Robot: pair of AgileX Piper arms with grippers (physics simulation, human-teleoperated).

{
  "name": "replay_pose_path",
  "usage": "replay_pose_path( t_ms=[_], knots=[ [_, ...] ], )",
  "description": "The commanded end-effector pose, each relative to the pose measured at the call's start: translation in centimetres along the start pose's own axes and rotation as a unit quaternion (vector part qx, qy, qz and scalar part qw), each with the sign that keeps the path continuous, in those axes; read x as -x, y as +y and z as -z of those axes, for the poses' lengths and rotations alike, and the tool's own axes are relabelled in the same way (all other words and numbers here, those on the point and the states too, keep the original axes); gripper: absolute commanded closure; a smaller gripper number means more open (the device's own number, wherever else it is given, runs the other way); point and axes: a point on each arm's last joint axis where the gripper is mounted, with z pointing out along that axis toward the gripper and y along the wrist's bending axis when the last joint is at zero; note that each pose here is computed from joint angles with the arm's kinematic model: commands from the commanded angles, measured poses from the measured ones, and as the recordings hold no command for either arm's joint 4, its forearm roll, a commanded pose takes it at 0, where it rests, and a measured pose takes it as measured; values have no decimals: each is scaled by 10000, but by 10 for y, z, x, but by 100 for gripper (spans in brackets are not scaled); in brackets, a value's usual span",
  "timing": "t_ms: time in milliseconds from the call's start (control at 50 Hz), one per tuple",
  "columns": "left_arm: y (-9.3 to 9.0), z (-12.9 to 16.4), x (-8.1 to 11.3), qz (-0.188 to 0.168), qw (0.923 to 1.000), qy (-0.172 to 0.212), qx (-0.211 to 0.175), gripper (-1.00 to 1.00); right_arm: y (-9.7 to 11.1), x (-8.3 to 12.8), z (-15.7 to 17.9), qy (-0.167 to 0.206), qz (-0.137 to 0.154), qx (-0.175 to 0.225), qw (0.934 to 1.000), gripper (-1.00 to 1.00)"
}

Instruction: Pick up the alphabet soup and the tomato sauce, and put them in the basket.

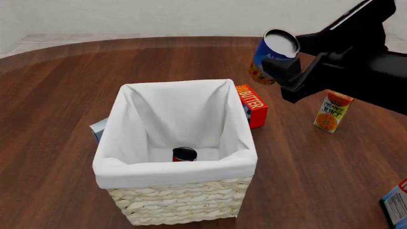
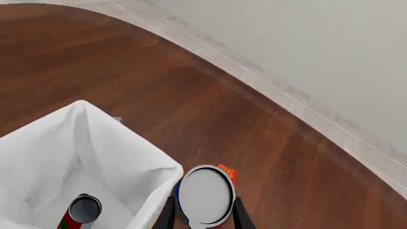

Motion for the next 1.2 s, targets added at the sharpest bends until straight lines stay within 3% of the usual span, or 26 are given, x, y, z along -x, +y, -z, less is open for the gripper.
replay_pose_path(
  t_ms=[20,360,1200],
  knots=[
    [0,-2,-2,12,10000,13,-10,-100,19,14,0,-126,-188,455,9987,100],
    [2,-5,-6,43,10000,25,25,-100,34,23,-4,-130,-151,816,9965,100],
    [4,1,-9,112,9999,-34,67,-100,64,24,-17,128,319,1422,9892,100]
  ],
)
